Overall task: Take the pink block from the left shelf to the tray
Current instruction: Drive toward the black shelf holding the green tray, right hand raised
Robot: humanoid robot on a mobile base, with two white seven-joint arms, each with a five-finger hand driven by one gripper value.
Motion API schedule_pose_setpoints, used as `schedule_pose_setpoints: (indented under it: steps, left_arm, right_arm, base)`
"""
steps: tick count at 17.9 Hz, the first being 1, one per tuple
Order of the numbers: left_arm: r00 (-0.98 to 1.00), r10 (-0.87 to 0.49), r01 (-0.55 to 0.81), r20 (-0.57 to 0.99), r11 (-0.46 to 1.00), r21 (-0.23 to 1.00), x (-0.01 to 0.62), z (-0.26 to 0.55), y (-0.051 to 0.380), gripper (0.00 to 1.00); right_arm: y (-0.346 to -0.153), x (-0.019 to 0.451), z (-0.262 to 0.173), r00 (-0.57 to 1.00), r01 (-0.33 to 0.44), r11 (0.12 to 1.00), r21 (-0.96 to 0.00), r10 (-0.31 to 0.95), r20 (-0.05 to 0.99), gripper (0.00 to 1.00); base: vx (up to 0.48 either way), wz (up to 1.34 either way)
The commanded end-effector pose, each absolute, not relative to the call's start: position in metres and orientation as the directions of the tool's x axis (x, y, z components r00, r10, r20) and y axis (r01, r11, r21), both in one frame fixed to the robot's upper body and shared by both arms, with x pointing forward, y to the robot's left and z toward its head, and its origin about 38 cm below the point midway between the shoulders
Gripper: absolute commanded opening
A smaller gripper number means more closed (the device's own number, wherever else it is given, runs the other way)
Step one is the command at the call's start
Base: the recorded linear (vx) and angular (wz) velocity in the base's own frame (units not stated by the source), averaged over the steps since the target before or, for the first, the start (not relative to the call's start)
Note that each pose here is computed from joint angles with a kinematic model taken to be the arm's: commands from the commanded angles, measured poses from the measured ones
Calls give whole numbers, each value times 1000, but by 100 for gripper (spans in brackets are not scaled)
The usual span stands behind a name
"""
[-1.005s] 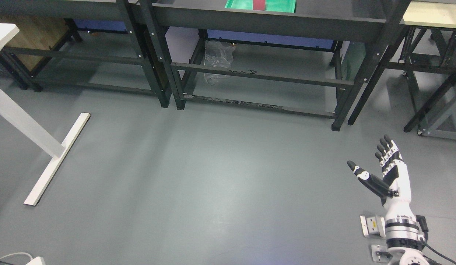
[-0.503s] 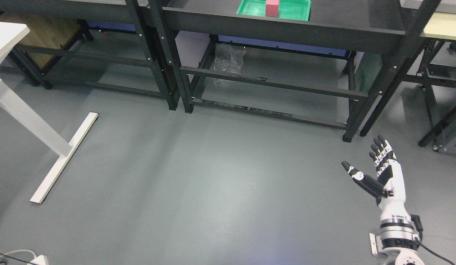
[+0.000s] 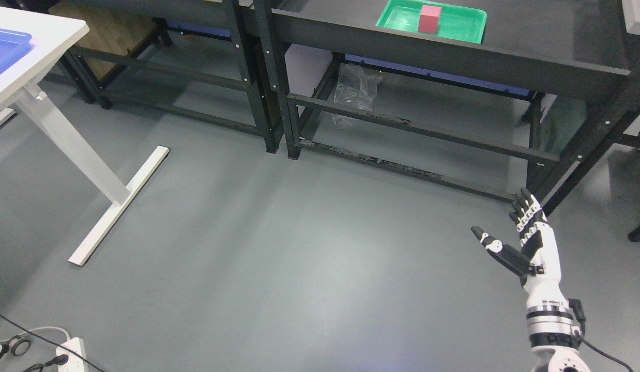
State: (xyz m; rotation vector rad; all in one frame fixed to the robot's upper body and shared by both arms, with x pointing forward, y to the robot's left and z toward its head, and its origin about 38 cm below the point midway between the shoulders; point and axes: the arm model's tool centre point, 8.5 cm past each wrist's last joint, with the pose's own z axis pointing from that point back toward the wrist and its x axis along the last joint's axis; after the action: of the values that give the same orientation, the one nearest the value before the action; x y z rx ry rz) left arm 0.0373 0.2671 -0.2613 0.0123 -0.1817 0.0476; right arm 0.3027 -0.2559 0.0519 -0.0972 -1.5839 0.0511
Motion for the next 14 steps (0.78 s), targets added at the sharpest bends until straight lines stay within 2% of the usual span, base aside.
schedule_pose_setpoints:
  steps: [1, 7, 14]
  left_arm:
    - [984, 42, -48, 173, 999, 27, 31, -261, 278, 100]
    - [984, 42, -48, 173, 999, 27, 31, -261, 278, 100]
    - [984, 42, -48, 172, 999, 27, 31, -261, 278, 100]
  right_arm:
    - [-260, 301, 51, -6, 25, 991, -132, 132, 991, 100]
    - [-260, 301, 52, -9, 23, 991, -130, 131, 991, 100]
    - [-260, 300, 51, -7, 26, 991, -129, 129, 992, 100]
  base:
    - [103, 161]
    - [129, 100]
    - [221, -42]
